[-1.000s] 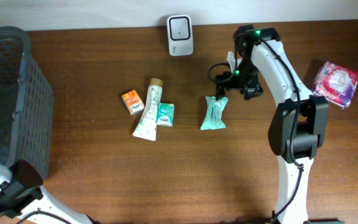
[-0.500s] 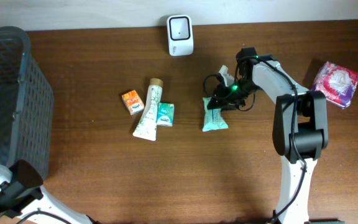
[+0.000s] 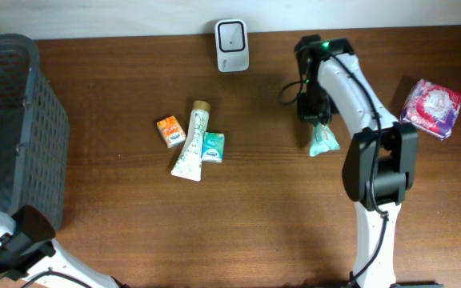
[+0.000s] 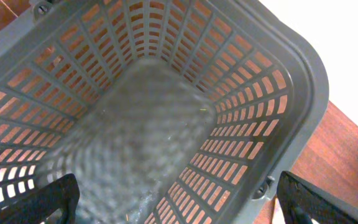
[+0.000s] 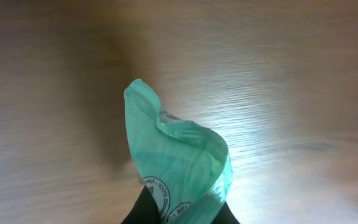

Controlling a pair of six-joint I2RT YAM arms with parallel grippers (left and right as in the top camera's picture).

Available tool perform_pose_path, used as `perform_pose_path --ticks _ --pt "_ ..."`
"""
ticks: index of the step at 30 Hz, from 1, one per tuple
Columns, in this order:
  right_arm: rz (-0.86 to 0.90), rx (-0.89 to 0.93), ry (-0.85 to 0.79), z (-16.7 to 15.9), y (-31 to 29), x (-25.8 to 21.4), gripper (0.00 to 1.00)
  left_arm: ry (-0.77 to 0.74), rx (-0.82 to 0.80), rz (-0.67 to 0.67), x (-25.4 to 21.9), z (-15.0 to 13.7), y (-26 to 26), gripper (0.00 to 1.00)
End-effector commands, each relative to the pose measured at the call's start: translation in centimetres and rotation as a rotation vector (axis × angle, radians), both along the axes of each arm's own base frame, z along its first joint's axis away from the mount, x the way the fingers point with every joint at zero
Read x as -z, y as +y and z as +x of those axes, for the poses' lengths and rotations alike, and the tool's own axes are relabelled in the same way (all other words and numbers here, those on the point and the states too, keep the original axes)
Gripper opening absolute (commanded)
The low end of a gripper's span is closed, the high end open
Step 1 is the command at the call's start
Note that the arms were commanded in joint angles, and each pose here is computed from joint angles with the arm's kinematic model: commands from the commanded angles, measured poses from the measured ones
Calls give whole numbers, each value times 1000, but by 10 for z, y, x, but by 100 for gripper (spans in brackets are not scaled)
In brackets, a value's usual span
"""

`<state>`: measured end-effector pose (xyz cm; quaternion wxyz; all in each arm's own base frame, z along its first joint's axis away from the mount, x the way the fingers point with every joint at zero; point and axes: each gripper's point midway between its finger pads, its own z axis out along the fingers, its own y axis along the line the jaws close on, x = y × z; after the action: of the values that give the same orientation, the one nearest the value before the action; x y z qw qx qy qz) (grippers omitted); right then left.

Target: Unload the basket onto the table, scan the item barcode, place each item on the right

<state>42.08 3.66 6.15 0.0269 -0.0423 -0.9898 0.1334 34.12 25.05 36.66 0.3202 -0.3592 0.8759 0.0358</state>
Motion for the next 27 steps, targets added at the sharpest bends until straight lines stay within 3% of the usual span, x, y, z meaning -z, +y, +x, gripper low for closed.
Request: perform_pose_path --ticks 1,3,7,16,17,18,22,25,27 --pt "-285 71 -10 -16 -39 15 4 -14 8 20 -8 -4 -2 99" --pt "-292 66 30 -29 -42 31 4 -14 8 20 -8 -4 -2 99" --pt "-194 57 71 -39 -15 41 45 -14 8 20 -8 -4 -2 99" --pt "-193 -85 33 -34 42 11 47 -14 8 20 -8 -4 -2 99" --pt "-190 -85 24 -31 43 2 45 -14 8 21 -8 -4 -2 99" --pt "-188 -88 20 -29 44 -2 36 -14 8 20 -8 -4 -2 99" --pt "-238 -114 14 -26 34 -6 35 -14 8 20 -8 -4 -2 99" --pt "-230 -65 31 -22 6 -5 57 -13 8 20 -8 -4 -2 99" --pt "-64 -86 98 -22 -3 5 62 -13 8 20 -8 -4 -2 99"
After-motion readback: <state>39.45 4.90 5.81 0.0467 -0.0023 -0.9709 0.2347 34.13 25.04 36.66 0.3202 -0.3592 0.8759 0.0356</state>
